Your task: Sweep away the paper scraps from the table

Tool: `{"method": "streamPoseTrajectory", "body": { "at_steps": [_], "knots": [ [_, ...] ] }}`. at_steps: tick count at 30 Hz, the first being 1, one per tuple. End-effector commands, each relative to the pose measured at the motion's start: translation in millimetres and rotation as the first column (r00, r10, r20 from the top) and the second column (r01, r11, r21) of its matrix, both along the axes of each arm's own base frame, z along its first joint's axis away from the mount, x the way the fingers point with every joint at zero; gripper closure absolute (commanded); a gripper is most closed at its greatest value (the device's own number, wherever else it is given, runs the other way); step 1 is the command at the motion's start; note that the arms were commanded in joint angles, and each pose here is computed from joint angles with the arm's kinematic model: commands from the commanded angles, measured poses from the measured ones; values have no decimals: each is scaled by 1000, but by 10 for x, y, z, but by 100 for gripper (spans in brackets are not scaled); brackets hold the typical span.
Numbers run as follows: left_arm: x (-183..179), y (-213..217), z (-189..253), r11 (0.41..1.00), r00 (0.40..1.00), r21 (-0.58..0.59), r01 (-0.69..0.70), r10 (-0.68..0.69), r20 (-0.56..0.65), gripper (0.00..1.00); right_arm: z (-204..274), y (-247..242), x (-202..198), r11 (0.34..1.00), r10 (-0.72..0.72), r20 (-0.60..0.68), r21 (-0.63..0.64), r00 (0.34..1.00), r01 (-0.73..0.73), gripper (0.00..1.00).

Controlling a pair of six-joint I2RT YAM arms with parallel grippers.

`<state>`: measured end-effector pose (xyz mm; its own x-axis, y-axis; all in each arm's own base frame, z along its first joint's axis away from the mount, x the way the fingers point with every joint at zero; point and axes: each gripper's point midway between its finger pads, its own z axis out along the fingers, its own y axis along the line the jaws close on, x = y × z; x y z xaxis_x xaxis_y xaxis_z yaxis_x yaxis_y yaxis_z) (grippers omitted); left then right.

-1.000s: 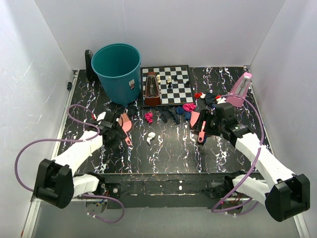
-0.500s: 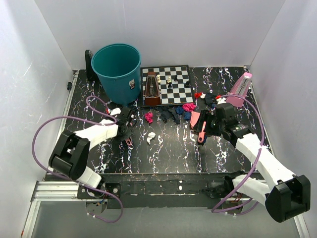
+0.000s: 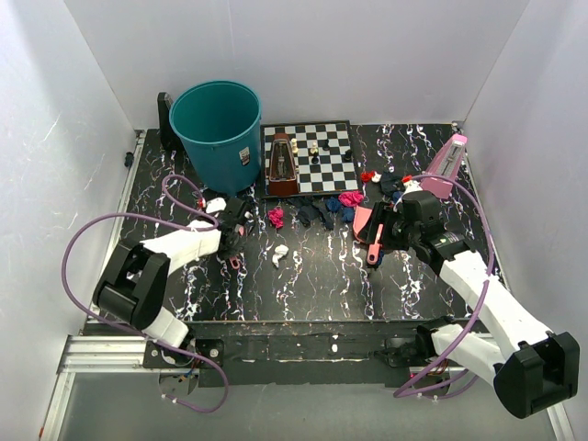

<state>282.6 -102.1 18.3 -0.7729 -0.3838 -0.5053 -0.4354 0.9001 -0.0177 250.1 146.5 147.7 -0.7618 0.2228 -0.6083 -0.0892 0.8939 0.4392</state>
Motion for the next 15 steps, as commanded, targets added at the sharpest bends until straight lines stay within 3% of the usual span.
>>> {"method": "streamPoseTrajectory", "body": {
  "at_steps": [1, 5, 9, 15],
  "knots": [
    [48, -173, 285, 990, 991, -71, 121, -117, 68, 85, 101, 47, 60, 1000, 6, 33, 16, 999, -7, 25],
    [-35, -564, 684, 924, 959, -265, 277, -248, 137, 86, 112, 54, 88, 1000, -2, 41, 24, 999, 1, 25],
    [-171, -1016, 1262, 758, 885, -462, 461, -356, 298, 85, 129, 92, 109, 999, 8, 34, 34, 999, -9, 25],
    [-345, -1175, 1859, 616, 775, -481, 624, -408, 483, 84, 218, 237, 122, 993, 101, 54, 62, 993, -104, 24]
  ]
}}
